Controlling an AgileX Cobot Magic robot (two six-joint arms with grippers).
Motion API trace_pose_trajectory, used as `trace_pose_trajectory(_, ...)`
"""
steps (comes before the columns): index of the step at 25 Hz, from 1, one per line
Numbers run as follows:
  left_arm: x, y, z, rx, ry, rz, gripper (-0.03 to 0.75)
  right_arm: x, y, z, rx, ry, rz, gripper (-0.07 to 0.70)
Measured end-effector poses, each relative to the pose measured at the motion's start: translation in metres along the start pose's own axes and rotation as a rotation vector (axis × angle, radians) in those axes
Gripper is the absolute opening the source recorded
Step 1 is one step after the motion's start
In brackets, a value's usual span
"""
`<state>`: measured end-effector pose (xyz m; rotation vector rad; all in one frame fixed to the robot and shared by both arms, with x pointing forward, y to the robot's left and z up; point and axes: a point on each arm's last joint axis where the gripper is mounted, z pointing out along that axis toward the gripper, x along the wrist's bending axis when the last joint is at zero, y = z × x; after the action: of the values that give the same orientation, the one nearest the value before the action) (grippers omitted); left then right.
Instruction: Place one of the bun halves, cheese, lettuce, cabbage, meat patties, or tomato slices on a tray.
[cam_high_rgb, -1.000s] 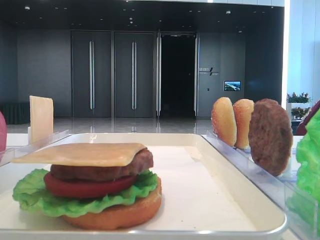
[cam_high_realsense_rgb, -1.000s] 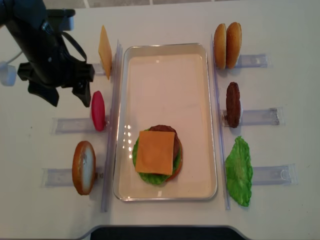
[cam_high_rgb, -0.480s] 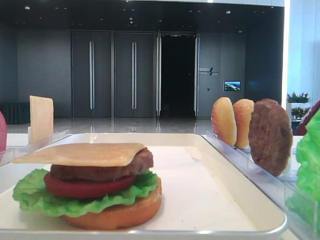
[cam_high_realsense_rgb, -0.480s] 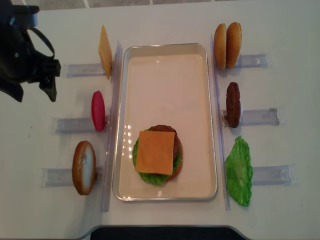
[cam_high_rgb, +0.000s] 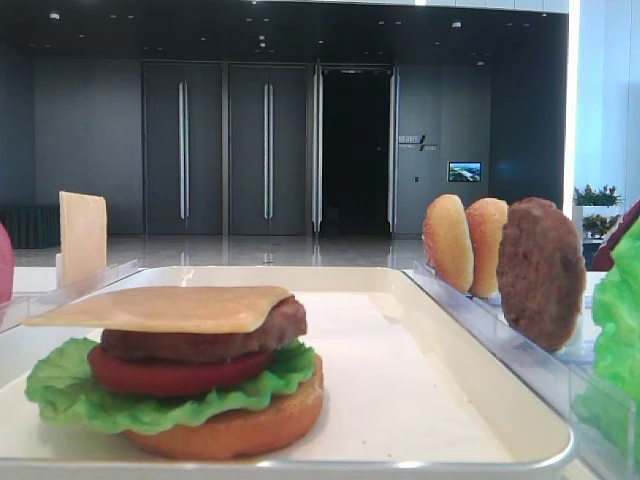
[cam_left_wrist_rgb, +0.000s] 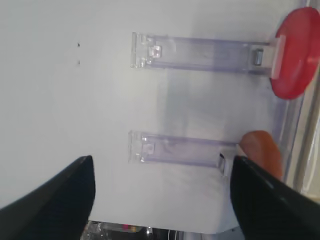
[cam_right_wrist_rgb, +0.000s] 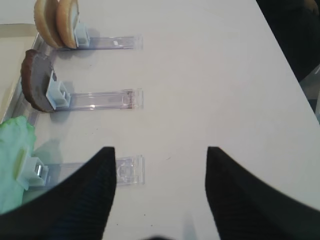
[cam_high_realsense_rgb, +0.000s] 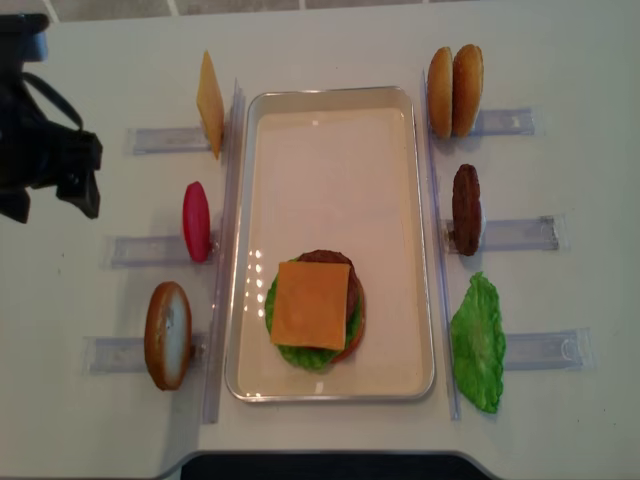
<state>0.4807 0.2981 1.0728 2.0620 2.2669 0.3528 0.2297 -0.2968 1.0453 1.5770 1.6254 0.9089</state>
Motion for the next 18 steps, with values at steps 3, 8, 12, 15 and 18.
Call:
trace_pose_trajectory(3,0.004,-0.026,-0.014,-0.045,-0.029,-0.006,0.643,0.000,0.000,0.000,0.000,0.000,0.000,0.412)
trace_pose_trajectory(8,0.012,-0.076,-0.028,-0.120,-0.060,-0.010,0.622,0.000,0.000,0.000,0.000,0.000,0.000,0.412)
trace_pose_trajectory(12,0.018,-0.118,-0.028,-0.177,-0.071,-0.016,0.590,0.000,0.000,0.000,0.000,0.000,0.000,0.412)
trace_pose_trajectory(15,0.022,-0.149,-0.025,-0.238,-0.079,-0.023,0.558,0.000,0.000,0.000,0.000,0.000,0.000,0.412)
trace_pose_trajectory(18,0.025,-0.175,-0.019,-0.309,-0.089,-0.030,0.519,0.000,0.000,0.000,0.000,0.000,0.000,0.412)
